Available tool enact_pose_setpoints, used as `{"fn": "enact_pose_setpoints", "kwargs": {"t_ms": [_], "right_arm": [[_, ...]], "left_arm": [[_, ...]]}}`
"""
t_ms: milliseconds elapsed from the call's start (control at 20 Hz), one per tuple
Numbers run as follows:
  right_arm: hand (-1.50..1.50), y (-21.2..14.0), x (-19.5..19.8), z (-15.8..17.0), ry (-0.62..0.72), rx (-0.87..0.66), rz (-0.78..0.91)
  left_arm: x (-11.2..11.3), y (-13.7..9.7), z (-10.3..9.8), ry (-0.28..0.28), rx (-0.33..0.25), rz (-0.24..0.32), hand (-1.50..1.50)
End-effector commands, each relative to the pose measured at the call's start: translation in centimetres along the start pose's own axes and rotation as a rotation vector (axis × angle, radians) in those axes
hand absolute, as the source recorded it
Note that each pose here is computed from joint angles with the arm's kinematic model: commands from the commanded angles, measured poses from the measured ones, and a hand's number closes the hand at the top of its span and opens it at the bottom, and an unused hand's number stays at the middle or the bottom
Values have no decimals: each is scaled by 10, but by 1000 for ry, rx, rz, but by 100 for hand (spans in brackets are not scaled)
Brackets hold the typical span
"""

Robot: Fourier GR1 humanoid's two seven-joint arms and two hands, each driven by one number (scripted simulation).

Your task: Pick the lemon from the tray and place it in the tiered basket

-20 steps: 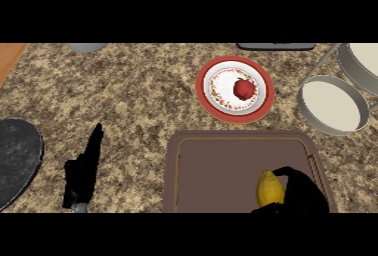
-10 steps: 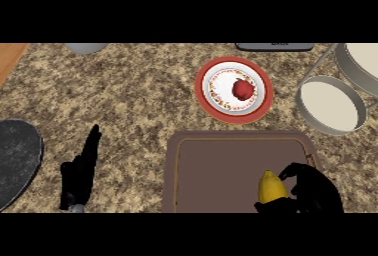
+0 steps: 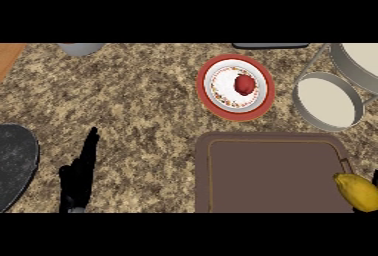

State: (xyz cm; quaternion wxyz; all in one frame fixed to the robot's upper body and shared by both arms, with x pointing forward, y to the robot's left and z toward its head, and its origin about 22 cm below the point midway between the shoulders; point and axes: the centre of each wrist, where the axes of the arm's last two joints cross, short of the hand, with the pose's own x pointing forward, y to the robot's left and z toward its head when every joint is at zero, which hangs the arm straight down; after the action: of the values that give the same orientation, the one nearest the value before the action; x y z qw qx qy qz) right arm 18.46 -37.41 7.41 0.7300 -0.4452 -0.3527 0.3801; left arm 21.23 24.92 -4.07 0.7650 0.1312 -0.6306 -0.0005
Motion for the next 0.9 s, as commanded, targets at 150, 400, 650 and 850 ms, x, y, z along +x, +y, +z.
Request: {"fn": "enact_pose_setpoints", "kwargs": {"t_ms": [150, 400, 650, 850], "right_arm": [[150, -81, -57, 8, -86, -192, -277], [150, -140, -68, 38, -166, -384, -467], [150, -206, -66, 81, -230, -536, -352], [150, -228, -55, 98, -223, -554, -366]], "left_arm": [[-13, -1, 3, 84, -10, 0, 0], [-13, 0, 0, 85, 1, 5, 0], [-7, -3, 4, 80, -21, -3, 0], [-6, -1, 10, 64, -19, 7, 0]]}}
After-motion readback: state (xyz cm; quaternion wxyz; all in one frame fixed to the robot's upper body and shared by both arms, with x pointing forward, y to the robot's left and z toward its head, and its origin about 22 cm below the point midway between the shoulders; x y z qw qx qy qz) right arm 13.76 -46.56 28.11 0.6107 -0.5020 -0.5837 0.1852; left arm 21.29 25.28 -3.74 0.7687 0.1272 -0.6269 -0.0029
